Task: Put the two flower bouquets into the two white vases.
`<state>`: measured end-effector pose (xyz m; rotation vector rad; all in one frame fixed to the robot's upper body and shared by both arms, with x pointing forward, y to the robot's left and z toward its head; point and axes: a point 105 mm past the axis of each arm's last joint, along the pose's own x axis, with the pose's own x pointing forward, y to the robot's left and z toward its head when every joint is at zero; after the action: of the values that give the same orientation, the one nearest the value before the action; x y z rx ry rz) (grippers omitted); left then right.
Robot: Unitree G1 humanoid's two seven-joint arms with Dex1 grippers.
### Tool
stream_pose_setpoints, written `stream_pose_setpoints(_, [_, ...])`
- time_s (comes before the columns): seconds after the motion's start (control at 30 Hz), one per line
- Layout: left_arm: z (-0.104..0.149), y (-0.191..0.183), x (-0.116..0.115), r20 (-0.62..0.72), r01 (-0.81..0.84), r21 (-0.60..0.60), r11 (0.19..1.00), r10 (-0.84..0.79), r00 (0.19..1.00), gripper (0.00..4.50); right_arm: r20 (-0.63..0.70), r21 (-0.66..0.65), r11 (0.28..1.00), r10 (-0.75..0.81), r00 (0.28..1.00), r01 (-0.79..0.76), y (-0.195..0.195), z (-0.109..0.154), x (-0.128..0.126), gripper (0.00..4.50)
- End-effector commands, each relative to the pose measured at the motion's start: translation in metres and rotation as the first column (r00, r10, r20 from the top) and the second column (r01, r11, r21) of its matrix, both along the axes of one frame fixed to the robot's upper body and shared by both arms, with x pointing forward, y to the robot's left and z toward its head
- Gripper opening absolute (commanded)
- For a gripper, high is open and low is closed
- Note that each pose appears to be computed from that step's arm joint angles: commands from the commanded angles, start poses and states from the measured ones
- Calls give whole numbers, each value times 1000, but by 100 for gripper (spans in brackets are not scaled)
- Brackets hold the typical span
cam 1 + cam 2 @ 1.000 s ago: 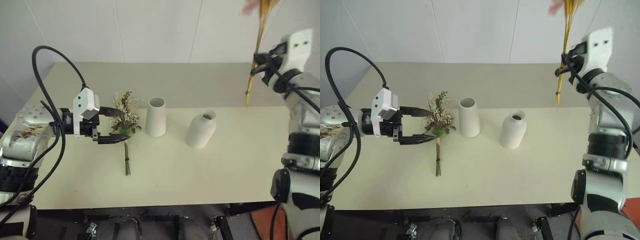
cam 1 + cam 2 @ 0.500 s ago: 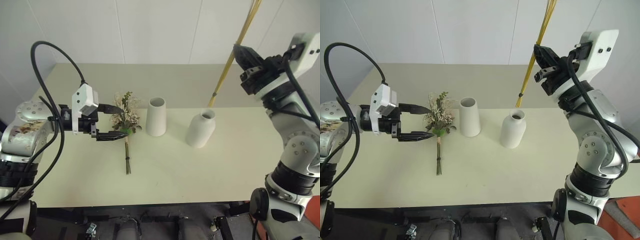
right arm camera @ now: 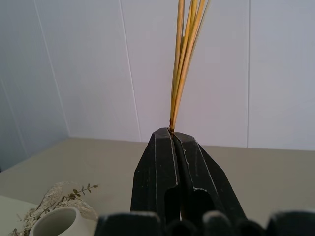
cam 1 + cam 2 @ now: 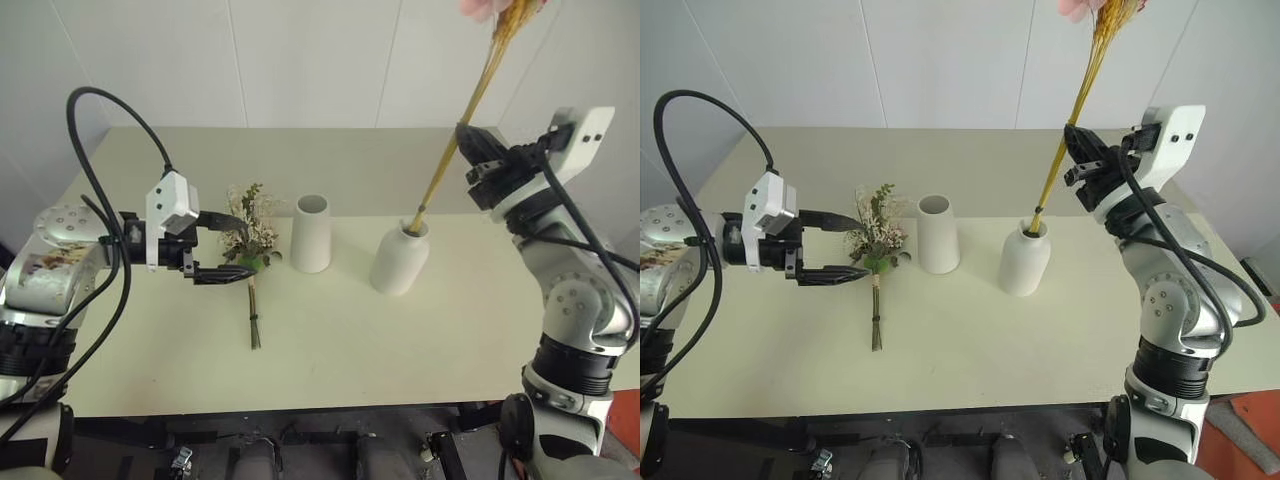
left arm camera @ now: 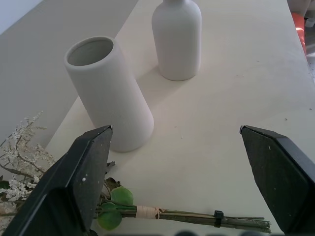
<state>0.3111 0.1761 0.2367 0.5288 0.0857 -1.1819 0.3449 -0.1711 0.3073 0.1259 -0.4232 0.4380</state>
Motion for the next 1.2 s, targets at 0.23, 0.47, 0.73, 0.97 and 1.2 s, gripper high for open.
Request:
stream_pose_setpoints(0.23, [18,2,-3,75,-12,-23,1000,13,997,450,11,-24,996,82,997,-81,13,-15,-16,75])
stream_pose_setpoints(0.47, [26,3,7,6,-149,-188,971,153,988,450,-56,-171,974,138,989,-146,19,-36,-42,309])
stream_pose_setpoints(0.73, [12,5,23,-201,-615,-311,725,582,788,450,-254,-497,818,183,950,-290,3,-62,-91,443])
stream_pose_setpoints(0.97, [-33,-2,32,-346,-861,-17,509,805,482,450,-266,-641,699,183,946,-316,-16,-38,-98,443])
stream_pose_setpoints(1.2, [-58,-14,54,-514,-930,81,359,814,270,450,-230,-661,684,209,951,-310,-11,-17,-87,443])
